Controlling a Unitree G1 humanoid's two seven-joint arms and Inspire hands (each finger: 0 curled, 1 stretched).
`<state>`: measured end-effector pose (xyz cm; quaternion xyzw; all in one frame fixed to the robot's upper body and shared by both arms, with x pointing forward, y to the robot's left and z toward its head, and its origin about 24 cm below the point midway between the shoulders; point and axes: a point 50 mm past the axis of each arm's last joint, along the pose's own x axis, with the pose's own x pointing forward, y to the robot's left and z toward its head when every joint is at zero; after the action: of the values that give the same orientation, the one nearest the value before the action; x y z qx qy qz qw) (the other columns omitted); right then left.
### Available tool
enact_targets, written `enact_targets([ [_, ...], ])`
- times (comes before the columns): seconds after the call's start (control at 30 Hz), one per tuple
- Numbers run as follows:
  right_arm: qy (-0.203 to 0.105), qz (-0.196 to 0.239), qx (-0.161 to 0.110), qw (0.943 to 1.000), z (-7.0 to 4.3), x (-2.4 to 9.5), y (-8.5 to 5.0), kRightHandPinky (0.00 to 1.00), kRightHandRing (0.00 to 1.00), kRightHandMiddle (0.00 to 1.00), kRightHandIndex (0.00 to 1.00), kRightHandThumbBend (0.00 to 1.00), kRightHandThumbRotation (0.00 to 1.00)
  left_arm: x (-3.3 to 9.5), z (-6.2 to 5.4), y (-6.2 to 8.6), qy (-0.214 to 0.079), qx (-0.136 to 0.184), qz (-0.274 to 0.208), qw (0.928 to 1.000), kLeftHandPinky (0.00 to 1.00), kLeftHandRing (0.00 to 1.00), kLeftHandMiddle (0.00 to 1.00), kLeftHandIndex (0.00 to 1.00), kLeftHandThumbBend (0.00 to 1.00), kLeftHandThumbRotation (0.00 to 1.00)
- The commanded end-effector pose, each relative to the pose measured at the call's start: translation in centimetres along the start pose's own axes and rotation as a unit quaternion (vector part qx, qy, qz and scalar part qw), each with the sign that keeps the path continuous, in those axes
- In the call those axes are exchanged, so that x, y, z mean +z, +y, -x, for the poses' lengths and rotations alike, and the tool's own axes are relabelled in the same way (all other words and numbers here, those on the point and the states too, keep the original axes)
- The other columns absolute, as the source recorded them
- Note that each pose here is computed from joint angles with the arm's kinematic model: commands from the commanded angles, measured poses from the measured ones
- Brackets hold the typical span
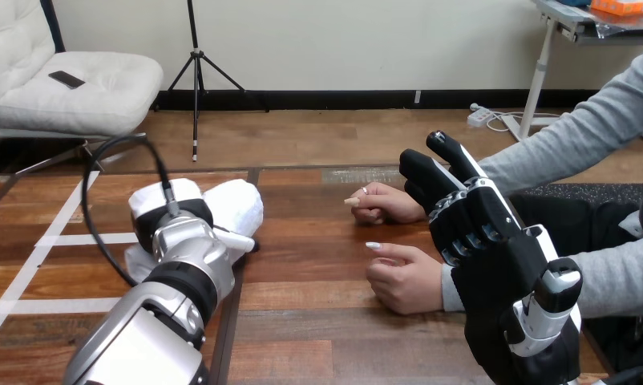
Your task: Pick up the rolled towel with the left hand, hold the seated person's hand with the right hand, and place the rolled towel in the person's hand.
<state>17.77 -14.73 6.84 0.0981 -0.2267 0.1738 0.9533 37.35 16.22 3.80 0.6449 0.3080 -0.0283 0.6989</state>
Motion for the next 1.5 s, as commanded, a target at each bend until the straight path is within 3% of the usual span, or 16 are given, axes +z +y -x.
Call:
enact_targets([
  [0.0, -0.04, 0.003, 0.0, 0.9992, -0.86, 1.02, 0.05, 0.99, 0.94, 0.89, 0.92, 1.0, 1.0, 0.75, 0.21, 2.05, -0.011, 0.056, 0.018, 0.9982, 0.28, 0.39, 0.51, 0.72, 0.79, 0.06],
  [0.2, -0.042, 0.007, -0.002, 0.9991, -0.86, 1.08, 0.04, 1.0, 0.94, 0.89, 0.92, 1.0, 1.0, 0.57, 0.17, 1.8, -0.016, 0.091, 0.037, 0.9951, 0.17, 0.25, 0.37, 0.62, 0.71, 0.01],
  [0.43, -0.043, 0.008, -0.002, 0.9991, -0.85, 1.14, -0.03, 1.0, 0.94, 0.89, 0.92, 1.0, 1.0, 0.4, 0.15, 1.69, -0.014, 0.106, 0.034, 0.9937, 0.16, 0.25, 0.38, 0.6, 0.63, 0.0],
  [0.87, -0.043, 0.009, -0.006, 0.999, -0.87, 1.16, -0.13, 0.99, 0.93, 0.89, 0.91, 1.0, 1.0, 0.07, 0.07, 1.72, -0.012, 0.123, 0.021, 0.9921, 0.17, 0.25, 0.39, 0.6, 0.65, 0.0],
  [1.47, -0.042, 0.015, -0.006, 0.999, -0.92, 1.11, -0.18, 0.98, 0.93, 0.89, 0.91, 1.0, 1.0, -0.24, -0.09, 1.69, -0.014, 0.115, 0.03, 0.9928, 0.23, 0.34, 0.46, 0.61, 0.63, 0.0],
])
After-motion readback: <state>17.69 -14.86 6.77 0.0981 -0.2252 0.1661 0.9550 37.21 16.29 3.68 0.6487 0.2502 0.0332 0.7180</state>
